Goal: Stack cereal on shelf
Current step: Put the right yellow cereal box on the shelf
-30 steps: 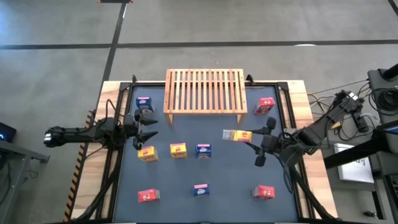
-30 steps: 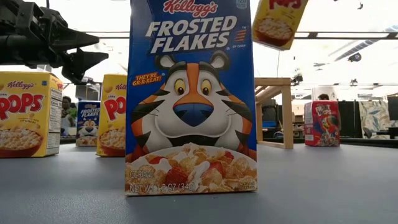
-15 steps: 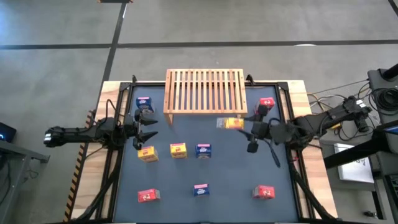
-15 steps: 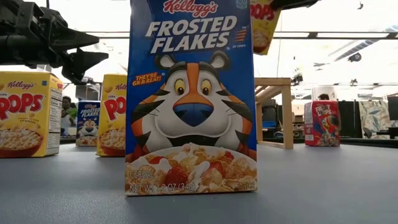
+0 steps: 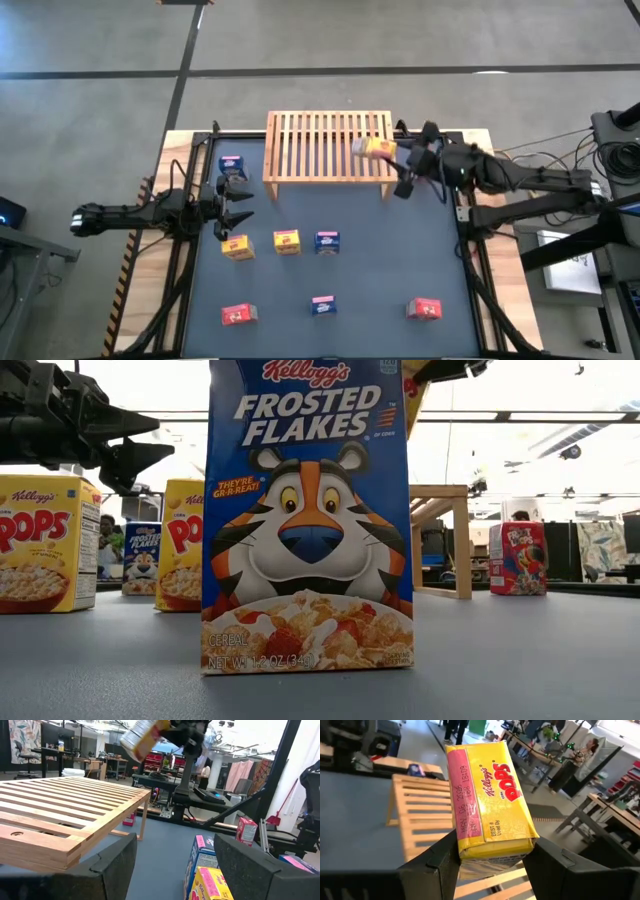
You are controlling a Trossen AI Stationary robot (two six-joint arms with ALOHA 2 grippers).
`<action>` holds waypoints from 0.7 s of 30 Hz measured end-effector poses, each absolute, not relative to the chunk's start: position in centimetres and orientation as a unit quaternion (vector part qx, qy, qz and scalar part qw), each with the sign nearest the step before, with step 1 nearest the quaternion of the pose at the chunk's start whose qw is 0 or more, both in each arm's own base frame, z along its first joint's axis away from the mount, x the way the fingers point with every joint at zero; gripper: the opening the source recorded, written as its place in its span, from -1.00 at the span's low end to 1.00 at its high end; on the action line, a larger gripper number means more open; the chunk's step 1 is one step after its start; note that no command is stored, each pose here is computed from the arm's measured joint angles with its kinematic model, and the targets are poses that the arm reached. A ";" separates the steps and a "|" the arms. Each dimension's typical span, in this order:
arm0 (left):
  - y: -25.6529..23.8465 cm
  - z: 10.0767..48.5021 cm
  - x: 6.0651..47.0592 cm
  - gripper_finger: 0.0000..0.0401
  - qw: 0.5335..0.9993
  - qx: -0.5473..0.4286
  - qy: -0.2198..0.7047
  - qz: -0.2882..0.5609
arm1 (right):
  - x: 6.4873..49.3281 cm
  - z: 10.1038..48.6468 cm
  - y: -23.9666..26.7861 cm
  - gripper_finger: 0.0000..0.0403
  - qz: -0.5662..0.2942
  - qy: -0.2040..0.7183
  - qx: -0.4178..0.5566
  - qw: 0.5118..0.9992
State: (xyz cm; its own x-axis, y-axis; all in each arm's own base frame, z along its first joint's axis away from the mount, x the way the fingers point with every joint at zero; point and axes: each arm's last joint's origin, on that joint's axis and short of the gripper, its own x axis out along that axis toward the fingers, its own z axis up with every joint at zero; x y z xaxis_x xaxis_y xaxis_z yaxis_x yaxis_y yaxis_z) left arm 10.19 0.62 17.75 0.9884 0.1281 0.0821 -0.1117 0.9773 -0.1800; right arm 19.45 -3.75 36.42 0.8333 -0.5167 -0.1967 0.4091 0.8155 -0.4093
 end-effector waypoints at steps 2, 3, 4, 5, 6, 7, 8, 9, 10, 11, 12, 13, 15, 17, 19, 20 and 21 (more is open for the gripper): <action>0.6 17.7 10.2 0.24 0.993 -0.088 -0.047 0.060 | 19.4 36.4 -5.1 -0.10 -0.250 0.151 -0.173 0.941; 0.6 17.7 10.2 0.24 0.993 -0.088 -0.047 0.060 | 19.3 36.3 -5.8 -0.10 -0.253 0.152 -0.169 0.940; 0.6 17.7 10.2 0.24 0.993 -0.088 -0.047 0.060 | 19.3 36.2 -6.5 -0.10 -0.255 0.155 -0.165 0.940; 0.6 17.7 10.2 0.24 0.993 -0.088 -0.047 0.060 | 19.2 36.1 -7.1 -0.10 -0.258 0.158 -0.158 0.940; 0.6 17.7 10.2 0.24 0.993 -0.088 -0.047 0.060 | 19.2 36.0 -7.7 -0.11 -0.260 0.161 -0.155 0.940; 0.6 17.7 10.2 0.24 0.993 -0.088 -0.047 0.060 | 19.2 35.9 -8.3 -0.10 -0.261 0.162 -0.151 0.940; 0.6 17.7 10.2 0.24 0.993 -0.088 -0.047 0.060 | 19.2 35.8 -8.8 -0.10 -0.264 0.165 -0.148 0.939; 0.6 17.7 10.2 0.24 0.993 -0.088 -0.047 0.060 | 19.2 35.6 -9.3 -0.10 -0.267 0.169 -0.145 0.937; 0.6 17.7 10.2 0.24 0.993 -0.088 -0.047 0.060 | 19.2 35.5 -9.7 -0.10 -0.271 0.173 -0.143 0.936; 0.6 17.7 10.2 0.24 0.993 -0.088 -0.047 0.061 | 19.2 35.3 -10.1 -0.10 -0.275 0.178 -0.140 0.934; 0.6 17.7 10.2 0.24 0.993 -0.088 -0.047 0.060 | 19.3 35.1 -10.5 -0.10 -0.280 0.183 -0.138 0.932; 0.6 17.7 10.2 0.24 0.993 -0.088 -0.047 0.060 | 19.3 35.0 -10.9 -0.10 -0.286 0.187 -0.136 0.930; 0.6 17.7 10.2 0.24 0.993 -0.088 -0.047 0.060 | 19.4 34.6 -11.6 -0.10 -0.294 0.197 -0.135 0.925; 0.6 17.7 10.2 0.24 0.993 -0.088 -0.047 0.060 | 19.6 34.5 -12.3 -0.11 -0.301 0.207 -0.136 0.921; 0.6 17.7 10.2 0.24 0.993 -0.088 -0.047 0.060 | 19.7 34.5 -13.0 -0.11 -0.292 0.210 -0.138 0.923; 0.6 17.7 10.2 0.24 0.993 -0.088 -0.047 0.061 | 19.8 34.7 -13.4 -0.11 -0.282 0.209 -0.137 0.926; 0.6 17.7 10.2 0.24 0.993 -0.088 -0.047 0.061 | 19.9 34.9 -13.8 -0.11 -0.273 0.205 -0.136 0.930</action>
State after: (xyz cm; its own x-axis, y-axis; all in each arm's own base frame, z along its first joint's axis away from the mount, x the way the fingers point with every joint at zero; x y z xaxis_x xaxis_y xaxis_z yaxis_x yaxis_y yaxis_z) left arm 10.19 0.62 17.75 0.9883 0.1284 0.0821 -0.1120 0.9773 -0.1800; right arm 19.87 -13.83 34.91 0.7670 -0.5632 -0.3073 0.4521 0.8143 -0.3641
